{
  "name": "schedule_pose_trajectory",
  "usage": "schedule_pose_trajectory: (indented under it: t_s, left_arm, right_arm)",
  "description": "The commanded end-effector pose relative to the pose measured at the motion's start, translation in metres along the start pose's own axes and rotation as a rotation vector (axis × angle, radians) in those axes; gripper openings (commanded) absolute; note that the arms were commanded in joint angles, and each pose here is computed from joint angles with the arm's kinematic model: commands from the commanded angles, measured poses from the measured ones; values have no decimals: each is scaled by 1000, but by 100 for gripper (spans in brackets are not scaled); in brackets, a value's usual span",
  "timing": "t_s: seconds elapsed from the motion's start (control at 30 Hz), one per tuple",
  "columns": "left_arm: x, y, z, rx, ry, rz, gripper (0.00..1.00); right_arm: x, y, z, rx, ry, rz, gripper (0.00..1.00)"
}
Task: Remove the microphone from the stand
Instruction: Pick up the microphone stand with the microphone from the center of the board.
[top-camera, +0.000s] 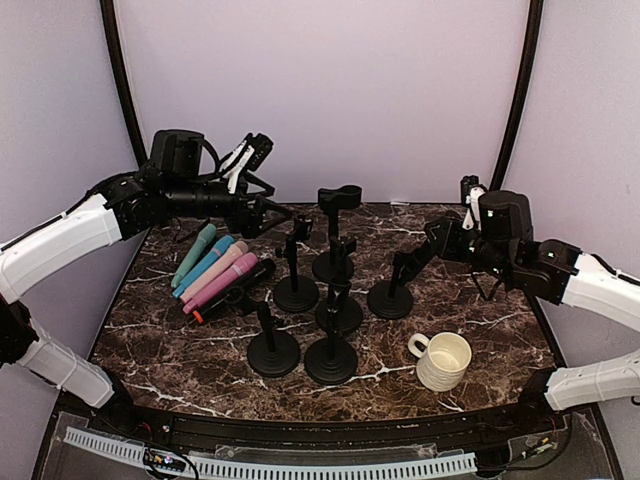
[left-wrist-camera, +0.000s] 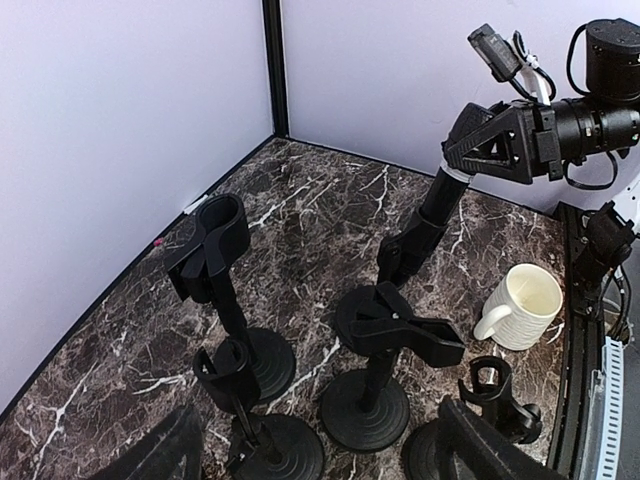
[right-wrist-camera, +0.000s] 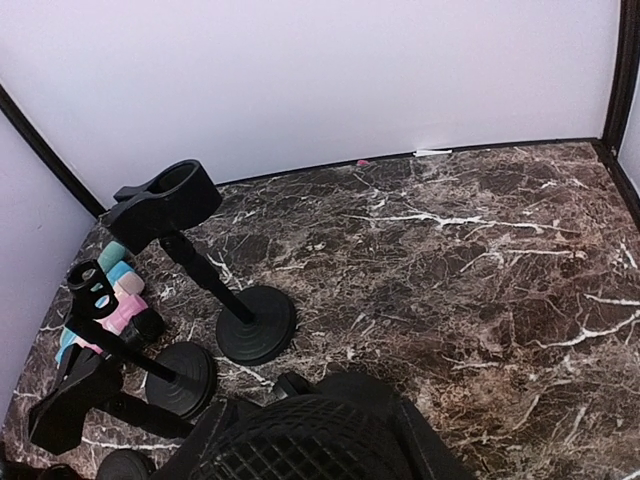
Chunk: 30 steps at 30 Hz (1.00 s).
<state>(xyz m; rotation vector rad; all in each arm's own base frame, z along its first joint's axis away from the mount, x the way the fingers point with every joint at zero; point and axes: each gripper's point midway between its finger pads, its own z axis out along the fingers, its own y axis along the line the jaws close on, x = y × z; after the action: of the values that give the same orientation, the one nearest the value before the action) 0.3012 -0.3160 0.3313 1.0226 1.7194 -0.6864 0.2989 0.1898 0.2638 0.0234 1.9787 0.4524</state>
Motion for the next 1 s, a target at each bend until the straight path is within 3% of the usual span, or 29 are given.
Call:
schedule_pose_trajectory:
  t_s: [0.0, 0.17, 0.47, 0.77, 0.97]
  left_arm:
    - [-35, -15, -7, 45, -90, 44, 82]
    - [-50, -32, 9, 141, -84, 67, 82]
    - [-46, -69, 68, 311, -16, 84, 82]
    - [-19, -84, 116, 287, 73, 154, 82]
    - [-15, -88, 127, 285, 73, 167, 83]
  right_arm:
    - [-26, 23, -10, -102, -85, -36, 22]
    - [-54, 50, -16, -222, -141, -207, 15]
    - [-96, 93, -45, -535, -160, -413, 12]
    - [-122, 110, -78, -644, -196, -377, 10]
    - [-126, 120, -85, -701, -182, -350, 9]
